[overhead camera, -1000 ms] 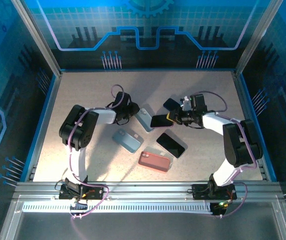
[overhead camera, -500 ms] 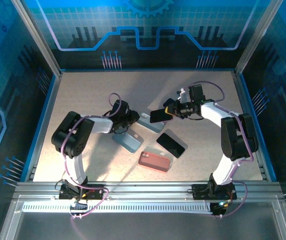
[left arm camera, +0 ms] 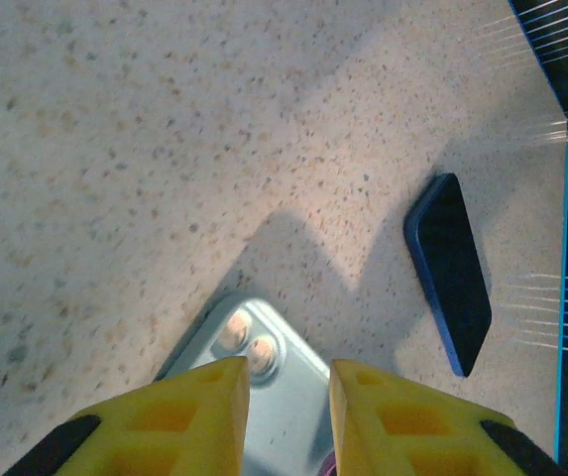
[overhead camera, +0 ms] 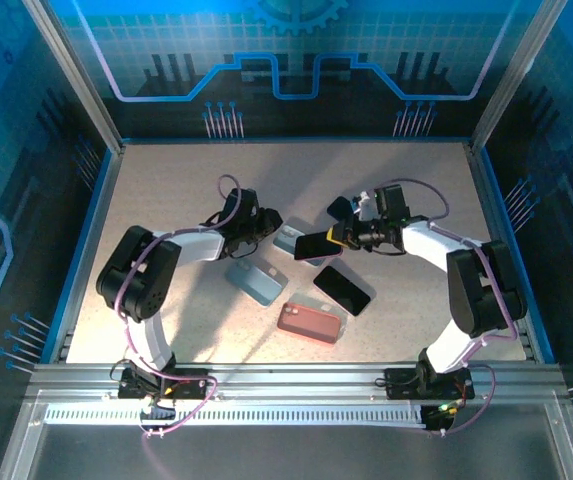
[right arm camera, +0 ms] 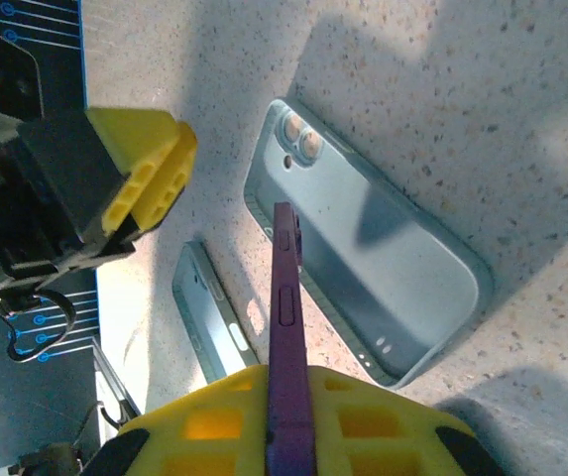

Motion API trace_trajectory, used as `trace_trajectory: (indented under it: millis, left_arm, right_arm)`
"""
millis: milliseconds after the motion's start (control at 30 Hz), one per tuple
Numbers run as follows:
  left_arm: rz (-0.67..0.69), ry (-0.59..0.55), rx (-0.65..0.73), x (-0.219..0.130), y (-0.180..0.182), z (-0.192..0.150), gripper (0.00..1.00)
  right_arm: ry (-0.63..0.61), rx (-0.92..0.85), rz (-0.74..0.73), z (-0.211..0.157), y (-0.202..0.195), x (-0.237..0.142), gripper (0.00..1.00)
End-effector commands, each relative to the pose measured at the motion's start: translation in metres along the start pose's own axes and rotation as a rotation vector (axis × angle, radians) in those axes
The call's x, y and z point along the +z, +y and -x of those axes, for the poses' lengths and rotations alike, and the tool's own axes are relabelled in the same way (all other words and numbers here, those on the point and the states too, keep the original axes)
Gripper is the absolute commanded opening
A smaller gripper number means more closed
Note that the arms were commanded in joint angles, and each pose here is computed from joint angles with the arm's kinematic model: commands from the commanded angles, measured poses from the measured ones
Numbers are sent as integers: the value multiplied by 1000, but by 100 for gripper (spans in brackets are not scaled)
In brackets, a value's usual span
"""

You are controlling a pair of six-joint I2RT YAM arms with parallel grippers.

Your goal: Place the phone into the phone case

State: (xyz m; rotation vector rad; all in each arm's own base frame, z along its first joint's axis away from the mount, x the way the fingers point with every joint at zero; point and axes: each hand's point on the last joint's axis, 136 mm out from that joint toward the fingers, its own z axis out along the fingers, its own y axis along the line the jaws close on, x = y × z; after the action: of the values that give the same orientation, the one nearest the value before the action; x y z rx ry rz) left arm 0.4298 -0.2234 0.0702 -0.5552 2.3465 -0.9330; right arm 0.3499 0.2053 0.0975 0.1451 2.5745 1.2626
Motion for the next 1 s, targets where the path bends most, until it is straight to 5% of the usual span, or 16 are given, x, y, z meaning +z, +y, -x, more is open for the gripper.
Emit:
trace_trajectory:
  millis: [0,667,967]
  left_arm:
    - [21,-5,59,11,2,5,28]
    - [27,37,-18,28,34,-21,28]
    - [-15,19,-103,23,45,-32,28]
  right_arm:
    - [-75,15,81,10,27,-2,0]
    - [-100,202,51,17,-15,31,0]
    - [-72,146,24,29,-12,49,0]
